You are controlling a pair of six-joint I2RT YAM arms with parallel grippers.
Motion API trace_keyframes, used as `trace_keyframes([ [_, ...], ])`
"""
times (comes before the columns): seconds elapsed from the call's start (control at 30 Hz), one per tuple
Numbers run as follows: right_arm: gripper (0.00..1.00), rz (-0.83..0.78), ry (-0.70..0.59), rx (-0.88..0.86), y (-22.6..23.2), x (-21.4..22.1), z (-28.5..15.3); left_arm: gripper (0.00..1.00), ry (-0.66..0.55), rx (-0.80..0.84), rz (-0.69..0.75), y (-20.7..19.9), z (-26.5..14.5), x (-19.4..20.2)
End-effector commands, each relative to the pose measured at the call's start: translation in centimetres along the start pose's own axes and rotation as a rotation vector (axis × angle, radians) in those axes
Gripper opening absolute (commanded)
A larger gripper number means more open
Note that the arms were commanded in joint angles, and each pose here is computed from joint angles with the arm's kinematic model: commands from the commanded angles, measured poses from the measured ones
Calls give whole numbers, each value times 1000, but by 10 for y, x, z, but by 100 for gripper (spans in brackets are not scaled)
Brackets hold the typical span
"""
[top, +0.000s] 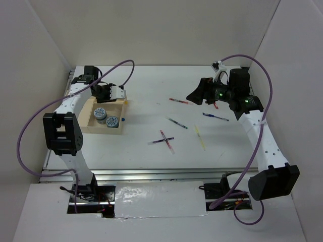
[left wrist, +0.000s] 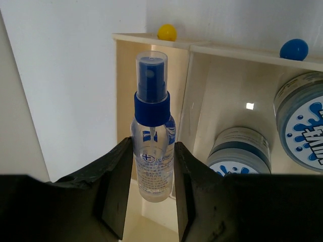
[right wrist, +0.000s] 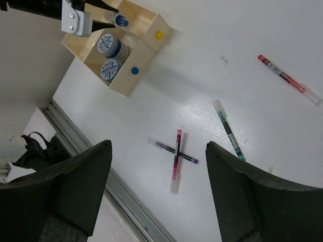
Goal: Sort the stationery into containers
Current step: Place the stationery in the storage box.
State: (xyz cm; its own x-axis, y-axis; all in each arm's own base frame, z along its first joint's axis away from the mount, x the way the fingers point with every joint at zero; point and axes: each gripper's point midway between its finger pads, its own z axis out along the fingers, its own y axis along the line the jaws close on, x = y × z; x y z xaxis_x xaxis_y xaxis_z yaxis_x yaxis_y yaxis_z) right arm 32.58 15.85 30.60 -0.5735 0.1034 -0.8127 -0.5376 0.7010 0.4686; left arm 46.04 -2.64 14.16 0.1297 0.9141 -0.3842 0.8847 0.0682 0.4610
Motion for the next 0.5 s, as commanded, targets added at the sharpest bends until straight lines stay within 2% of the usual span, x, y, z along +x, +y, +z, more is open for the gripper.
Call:
trace_keyframes([
  [0.0,81,-6,-3,-14,-2,-1,2,18,-15,6,62,5,5,-3],
  [0.23,81,-7,6,-20,0,-2,2,33,50,13,30,8,18,14],
  [0.27,82,-7,7,-21,0,-2,2,38,56,13,28,9,19,16],
  [0.47,82,-6,16,-20,-1,-1,4,44,92,1,26,17,19,22],
])
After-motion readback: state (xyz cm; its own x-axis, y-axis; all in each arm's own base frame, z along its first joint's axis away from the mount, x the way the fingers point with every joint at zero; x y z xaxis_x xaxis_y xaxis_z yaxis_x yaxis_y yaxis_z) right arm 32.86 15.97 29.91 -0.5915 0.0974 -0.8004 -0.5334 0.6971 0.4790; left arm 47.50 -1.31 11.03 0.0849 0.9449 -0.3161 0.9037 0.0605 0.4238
